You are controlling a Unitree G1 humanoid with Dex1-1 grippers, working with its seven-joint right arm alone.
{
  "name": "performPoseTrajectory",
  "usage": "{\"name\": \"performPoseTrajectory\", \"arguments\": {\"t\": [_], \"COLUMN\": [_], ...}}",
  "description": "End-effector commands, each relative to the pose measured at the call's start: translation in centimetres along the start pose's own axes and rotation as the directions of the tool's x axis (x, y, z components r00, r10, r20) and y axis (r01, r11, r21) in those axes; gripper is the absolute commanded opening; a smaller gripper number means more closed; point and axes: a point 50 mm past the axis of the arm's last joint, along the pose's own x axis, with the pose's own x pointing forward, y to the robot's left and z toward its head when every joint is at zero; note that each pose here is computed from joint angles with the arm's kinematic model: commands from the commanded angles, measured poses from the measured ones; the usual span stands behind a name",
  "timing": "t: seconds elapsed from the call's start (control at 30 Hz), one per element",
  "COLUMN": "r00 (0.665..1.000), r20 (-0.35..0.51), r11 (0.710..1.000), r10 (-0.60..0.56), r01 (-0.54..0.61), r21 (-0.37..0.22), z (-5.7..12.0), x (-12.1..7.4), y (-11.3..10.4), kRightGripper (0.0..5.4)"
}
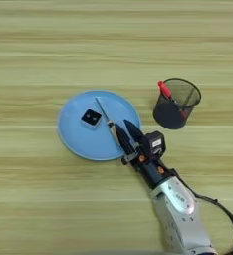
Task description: Move the objects on the table
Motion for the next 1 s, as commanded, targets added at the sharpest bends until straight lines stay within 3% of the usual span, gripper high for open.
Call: {"name": "performPoseTrajectory", "arguments": {"t": [0.03,0.17,0.33,0.57,0.8,1.0], "r00": [0.997,0.995,0.98,0.957,0.941,0.934], "r20": [0.08,0.096,0.196,0.291,0.328,0.318], "r11": [0.999,0.999,0.987,0.953,0.918,0.885], "r10": [0.015,0.017,0.024,-0.004,-0.078,-0.162], "r01": [-0.013,-0.012,0.007,0.092,0.196,0.28], "r21": [-0.033,-0.05,-0.159,-0.287,-0.344,-0.371], "z": [1.7,2.1,4.7,7.7,9.2,9.7], "x": [1.4,1.5,1.4,1.1,0.9,1.7], "y": [-0.1,-0.2,-0.6,-1.8,-3.5,-5.2], "kRightGripper": [2.04,2.55,3.3,4.22,5.34,5.39]}}
